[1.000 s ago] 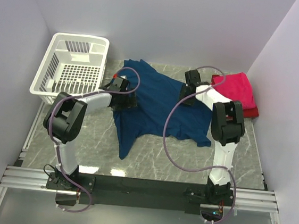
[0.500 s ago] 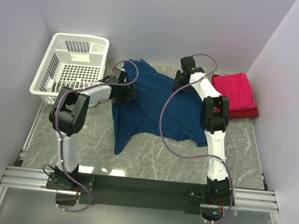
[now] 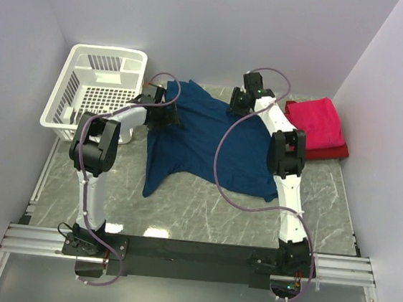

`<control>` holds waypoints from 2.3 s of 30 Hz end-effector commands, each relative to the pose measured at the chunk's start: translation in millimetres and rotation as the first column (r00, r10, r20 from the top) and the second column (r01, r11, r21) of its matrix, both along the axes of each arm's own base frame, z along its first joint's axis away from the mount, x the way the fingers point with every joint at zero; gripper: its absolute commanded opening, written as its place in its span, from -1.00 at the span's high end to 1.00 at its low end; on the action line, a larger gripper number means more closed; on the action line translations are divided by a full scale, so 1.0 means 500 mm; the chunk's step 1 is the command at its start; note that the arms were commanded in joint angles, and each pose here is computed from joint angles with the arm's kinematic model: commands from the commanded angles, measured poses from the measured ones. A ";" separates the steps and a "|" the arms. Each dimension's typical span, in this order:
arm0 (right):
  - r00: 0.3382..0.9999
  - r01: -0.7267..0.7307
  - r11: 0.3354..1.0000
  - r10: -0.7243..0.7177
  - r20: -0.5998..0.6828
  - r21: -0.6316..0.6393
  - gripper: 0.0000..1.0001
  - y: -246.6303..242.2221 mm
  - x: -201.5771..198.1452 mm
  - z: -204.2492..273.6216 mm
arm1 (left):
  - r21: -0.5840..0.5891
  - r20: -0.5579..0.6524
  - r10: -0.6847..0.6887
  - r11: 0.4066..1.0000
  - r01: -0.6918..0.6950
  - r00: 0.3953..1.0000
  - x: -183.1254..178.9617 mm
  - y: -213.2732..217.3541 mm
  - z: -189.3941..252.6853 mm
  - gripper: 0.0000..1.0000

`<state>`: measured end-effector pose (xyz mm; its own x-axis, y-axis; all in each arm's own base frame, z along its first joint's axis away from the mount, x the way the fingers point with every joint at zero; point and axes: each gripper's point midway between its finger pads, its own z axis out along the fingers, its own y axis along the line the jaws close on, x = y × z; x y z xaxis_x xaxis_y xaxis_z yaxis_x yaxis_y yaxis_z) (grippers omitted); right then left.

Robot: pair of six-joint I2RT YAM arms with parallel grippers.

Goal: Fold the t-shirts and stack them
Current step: Flatten the tshirt out

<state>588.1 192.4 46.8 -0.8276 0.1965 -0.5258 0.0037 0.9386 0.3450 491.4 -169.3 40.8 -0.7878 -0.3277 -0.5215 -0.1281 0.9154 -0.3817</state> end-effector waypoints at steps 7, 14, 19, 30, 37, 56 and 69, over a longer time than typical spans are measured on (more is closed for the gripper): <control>0.942 0.072 0.997 -0.067 0.328 -0.004 0.07 -0.065 -0.065 0.273 | 0.064 -0.007 0.043 0.997 -0.043 0.999 -0.021 0.050 -0.001 -0.84; 0.951 0.215 0.960 -0.165 0.260 -0.178 0.06 -0.189 -0.183 0.231 | 0.097 0.022 0.064 0.993 -0.066 0.998 -0.056 0.054 0.025 -0.83; 0.952 0.268 0.948 -0.232 0.202 -0.172 0.06 -0.260 -0.233 0.170 | 0.135 0.100 0.037 0.990 -0.051 0.994 -0.062 0.009 0.101 -0.83; 0.945 0.326 0.916 -0.313 0.091 -0.235 0.06 -0.307 -0.283 0.059 | 0.096 0.218 -0.229 0.972 0.213 0.949 -0.087 -0.323 0.193 -0.84; 0.946 0.316 0.910 -0.324 0.017 -0.269 0.08 -0.310 -0.265 0.004 | 0.049 0.156 -0.302 0.953 0.298 0.941 -0.101 -0.398 0.123 -0.84; 0.944 0.259 0.914 -0.308 -0.118 -0.313 0.15 -0.302 -0.235 -0.033 | 0.008 0.099 -0.342 0.939 0.343 0.935 -0.101 -0.448 0.050 -0.84; 0.938 0.344 0.911 -0.344 0.042 -0.225 0.17 -0.334 -0.271 0.089 | 0.038 0.210 -0.457 0.887 0.460 0.865 -0.126 -0.563 0.074 -0.83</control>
<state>456.5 39.1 91.5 -0.7468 0.3404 -0.5713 0.3062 0.9386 0.1590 425.3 -432.5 63.3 -0.7658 0.0277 -0.6425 0.3324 0.8723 -0.3586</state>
